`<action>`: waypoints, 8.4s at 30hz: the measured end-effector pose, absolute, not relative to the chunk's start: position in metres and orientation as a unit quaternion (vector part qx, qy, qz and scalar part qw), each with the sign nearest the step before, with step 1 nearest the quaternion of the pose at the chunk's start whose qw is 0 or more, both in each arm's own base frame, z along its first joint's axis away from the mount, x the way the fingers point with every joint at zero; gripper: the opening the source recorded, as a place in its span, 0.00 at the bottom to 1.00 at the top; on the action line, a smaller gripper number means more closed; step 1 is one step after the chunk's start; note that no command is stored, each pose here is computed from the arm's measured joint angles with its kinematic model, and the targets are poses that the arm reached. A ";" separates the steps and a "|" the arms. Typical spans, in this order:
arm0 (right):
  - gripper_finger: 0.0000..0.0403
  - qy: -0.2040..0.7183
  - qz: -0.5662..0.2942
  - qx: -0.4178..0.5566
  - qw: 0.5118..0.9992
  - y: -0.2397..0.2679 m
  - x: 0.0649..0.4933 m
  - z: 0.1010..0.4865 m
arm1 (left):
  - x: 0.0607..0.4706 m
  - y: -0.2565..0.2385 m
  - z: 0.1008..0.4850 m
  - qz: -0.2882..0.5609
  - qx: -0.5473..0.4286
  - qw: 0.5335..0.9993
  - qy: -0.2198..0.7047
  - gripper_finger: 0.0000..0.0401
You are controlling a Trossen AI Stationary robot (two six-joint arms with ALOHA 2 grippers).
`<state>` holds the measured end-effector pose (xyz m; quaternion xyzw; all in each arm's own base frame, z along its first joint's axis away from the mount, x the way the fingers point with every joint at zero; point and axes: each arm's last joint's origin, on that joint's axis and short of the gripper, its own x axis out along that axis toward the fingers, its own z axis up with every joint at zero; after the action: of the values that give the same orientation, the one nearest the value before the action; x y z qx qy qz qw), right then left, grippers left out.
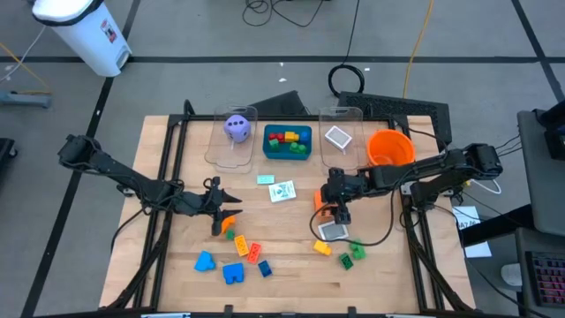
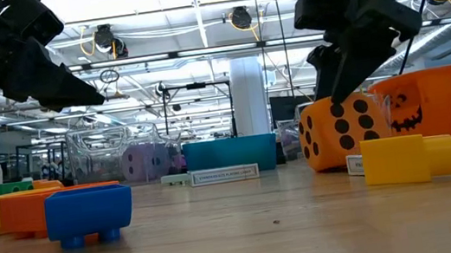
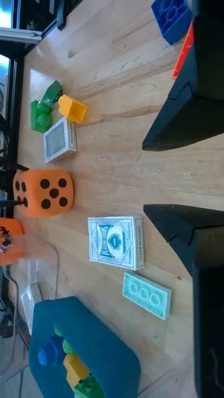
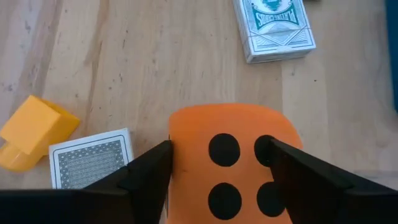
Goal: Pick & Place Toys
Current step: Put the orange dice into the left transparent bin
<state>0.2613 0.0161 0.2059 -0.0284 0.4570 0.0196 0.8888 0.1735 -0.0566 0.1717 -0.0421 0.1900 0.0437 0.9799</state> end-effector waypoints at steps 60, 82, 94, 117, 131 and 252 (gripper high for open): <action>0.99 0.417 0.052 0.005 0.907 0.019 0.254 0.225 | 0.173 -0.057 0.172 0.044 -0.044 0.980 0.190 0.38; 0.99 0.313 0.051 0.020 0.948 0.020 0.269 0.241 | 0.174 -0.057 0.172 0.045 -0.044 0.980 0.190 0.38; 0.99 0.342 0.028 0.092 0.935 0.023 0.265 0.237 | 0.174 -0.057 0.172 0.045 -0.044 0.980 0.190 0.38; 0.99 0.411 -0.087 0.000 0.908 0.044 0.260 0.212 | 0.173 -0.057 0.171 0.045 -0.047 0.979 0.191 0.38; 0.99 0.436 -0.101 0.019 0.894 0.044 0.260 0.204 | 0.173 -0.057 0.171 0.046 -0.048 0.979 0.193 0.38; 0.98 0.443 -0.076 0.018 0.893 0.020 0.243 0.195 | 0.173 -0.056 0.171 0.046 -0.047 0.979 0.193 0.38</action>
<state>0.2425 0.0200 0.1947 0.0177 0.4428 -0.0759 0.8932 0.1733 -0.0565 0.1710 -0.0465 0.1932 0.0458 0.9790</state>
